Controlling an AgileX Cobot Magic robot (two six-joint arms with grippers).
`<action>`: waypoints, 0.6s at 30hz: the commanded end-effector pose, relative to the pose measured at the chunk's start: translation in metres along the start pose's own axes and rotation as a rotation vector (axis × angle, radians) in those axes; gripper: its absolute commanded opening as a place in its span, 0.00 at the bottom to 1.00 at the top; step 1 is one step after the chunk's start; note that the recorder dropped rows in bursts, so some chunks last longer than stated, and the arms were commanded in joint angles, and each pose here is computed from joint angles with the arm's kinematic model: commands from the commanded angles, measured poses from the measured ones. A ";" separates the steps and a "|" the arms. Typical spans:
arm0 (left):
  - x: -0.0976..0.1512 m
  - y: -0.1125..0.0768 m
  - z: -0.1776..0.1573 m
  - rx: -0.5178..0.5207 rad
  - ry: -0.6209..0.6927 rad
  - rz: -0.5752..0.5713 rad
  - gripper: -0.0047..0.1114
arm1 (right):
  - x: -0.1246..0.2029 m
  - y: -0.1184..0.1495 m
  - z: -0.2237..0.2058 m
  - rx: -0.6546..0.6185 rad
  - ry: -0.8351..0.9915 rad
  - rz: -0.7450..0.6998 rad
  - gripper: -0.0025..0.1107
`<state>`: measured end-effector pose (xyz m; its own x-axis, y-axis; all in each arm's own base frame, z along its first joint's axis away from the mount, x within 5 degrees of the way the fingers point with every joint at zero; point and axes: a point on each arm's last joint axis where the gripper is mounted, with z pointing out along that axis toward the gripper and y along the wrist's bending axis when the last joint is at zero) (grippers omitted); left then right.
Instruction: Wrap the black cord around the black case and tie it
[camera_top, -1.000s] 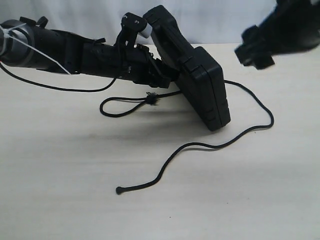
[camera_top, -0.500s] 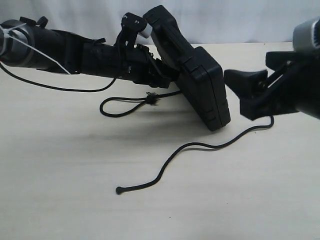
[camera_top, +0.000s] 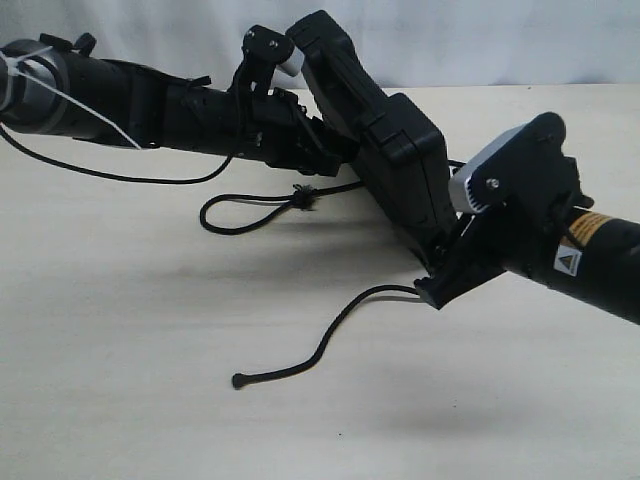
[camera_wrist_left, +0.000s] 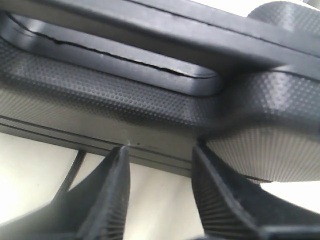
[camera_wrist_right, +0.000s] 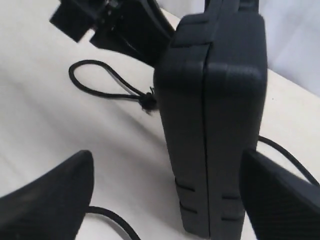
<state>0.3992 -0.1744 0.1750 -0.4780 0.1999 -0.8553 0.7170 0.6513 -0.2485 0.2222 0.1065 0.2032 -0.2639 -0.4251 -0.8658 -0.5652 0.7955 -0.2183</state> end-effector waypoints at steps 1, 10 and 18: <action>-0.003 -0.003 0.002 0.006 -0.011 0.001 0.37 | 0.013 -0.010 0.019 0.030 -0.032 -0.011 0.68; -0.003 -0.003 0.002 0.006 -0.011 0.001 0.37 | 0.027 -0.022 0.054 0.147 0.028 -0.045 0.68; -0.003 -0.003 0.002 0.006 -0.011 0.001 0.37 | 0.019 -0.022 0.068 0.147 -0.113 -0.071 0.68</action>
<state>0.3985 -0.1761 0.1743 -0.4785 0.2029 -0.8543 0.7188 0.6494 -0.2483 0.2760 0.1068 0.1544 -0.1878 -0.4622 -0.8667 -0.4722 0.8162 -0.3330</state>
